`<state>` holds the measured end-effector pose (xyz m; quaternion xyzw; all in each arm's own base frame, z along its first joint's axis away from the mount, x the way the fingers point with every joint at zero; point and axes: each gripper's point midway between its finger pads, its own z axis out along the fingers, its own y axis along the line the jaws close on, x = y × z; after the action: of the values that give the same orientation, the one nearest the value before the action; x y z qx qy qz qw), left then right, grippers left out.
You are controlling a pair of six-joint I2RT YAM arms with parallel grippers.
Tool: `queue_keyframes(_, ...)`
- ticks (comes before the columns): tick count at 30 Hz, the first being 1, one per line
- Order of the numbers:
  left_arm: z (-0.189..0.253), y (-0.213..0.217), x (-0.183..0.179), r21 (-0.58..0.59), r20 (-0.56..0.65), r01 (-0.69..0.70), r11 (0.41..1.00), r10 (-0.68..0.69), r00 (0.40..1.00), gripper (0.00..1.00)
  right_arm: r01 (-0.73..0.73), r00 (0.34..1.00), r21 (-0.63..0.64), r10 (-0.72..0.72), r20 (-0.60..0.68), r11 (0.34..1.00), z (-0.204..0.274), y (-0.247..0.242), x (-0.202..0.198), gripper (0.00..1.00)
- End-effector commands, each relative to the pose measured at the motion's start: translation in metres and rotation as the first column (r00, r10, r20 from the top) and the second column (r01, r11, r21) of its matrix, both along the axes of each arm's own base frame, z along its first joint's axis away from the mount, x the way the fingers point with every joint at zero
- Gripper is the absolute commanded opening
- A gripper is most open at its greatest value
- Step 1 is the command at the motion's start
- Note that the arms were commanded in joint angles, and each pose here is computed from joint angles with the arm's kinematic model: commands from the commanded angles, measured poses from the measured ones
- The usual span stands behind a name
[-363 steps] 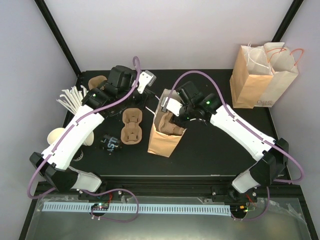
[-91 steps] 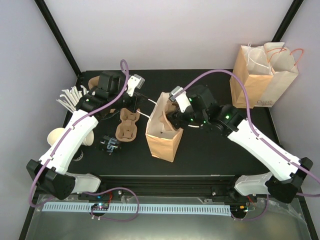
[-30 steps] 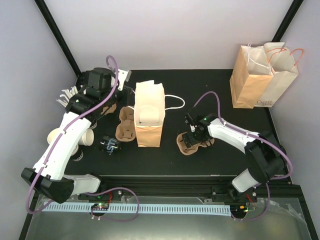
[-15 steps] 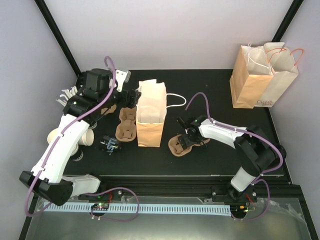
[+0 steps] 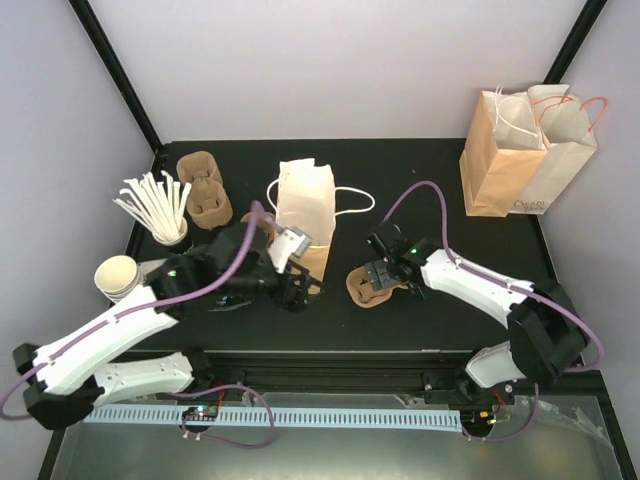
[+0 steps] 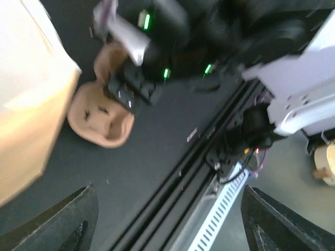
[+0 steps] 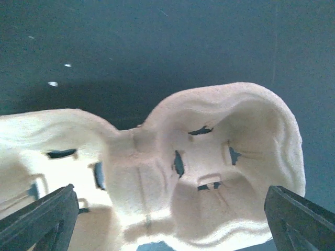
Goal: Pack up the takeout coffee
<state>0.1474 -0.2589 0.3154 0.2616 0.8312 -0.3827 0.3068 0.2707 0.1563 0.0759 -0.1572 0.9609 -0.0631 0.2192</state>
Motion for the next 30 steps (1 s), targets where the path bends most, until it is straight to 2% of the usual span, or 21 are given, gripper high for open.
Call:
queue_keyframes(1, -0.032, -0.029, -0.009, -0.041, -0.142, -0.004, 0.999, -0.002, 0.990, 0.75, -0.037, 0.999, 0.141, 0.032, 0.037, 0.989, 0.018, 0.019, 0.001, 1.00)
queue_keyframes(4, -0.040, -0.029, -0.001, -0.029, -0.117, -0.035, 0.999, 0.031, 0.993, 0.74, -0.075, 0.997, 0.190, 0.079, -0.014, 0.979, 0.016, 0.023, 0.000, 0.98)
queue_keyframes(7, -0.030, -0.026, 0.004, -0.037, -0.073, -0.048, 0.998, 0.045, 0.996, 0.74, -0.105, 0.990, 0.230, 0.124, -0.071, 0.967, 0.011, 0.025, -0.002, 0.93)
queue_keyframes(16, 0.016, 0.010, 0.014, -0.042, 0.084, -0.152, 0.987, 0.156, 0.984, 0.77, -0.103, 0.980, 0.183, 0.132, -0.150, 0.978, -0.008, 0.018, 0.002, 0.74)
queue_keyframes(20, 0.038, 0.025, 0.017, 0.003, 0.139, -0.184, 0.983, 0.182, 0.973, 0.76, -0.102, 0.974, 0.154, 0.130, -0.183, 0.983, -0.018, 0.016, 0.001, 0.72)
queue_keyframes(23, 0.050, 0.033, 0.020, 0.016, 0.182, -0.203, 0.979, 0.197, 0.963, 0.77, -0.098, 0.973, 0.147, 0.126, -0.194, 0.984, -0.022, 0.015, 0.001, 0.66)
queue_keyframes(26, 0.055, 0.038, 0.024, 0.031, 0.190, -0.221, 0.975, 0.211, 0.959, 0.78, -0.095, 0.974, 0.140, 0.121, -0.192, 0.986, -0.023, 0.015, 0.003, 0.65)
queue_keyframes(30, 0.065, 0.049, 0.030, 0.075, 0.194, -0.259, 0.963, 0.241, 0.951, 0.78, -0.088, 0.974, 0.123, 0.112, -0.199, 0.988, -0.027, 0.013, 0.004, 0.59)
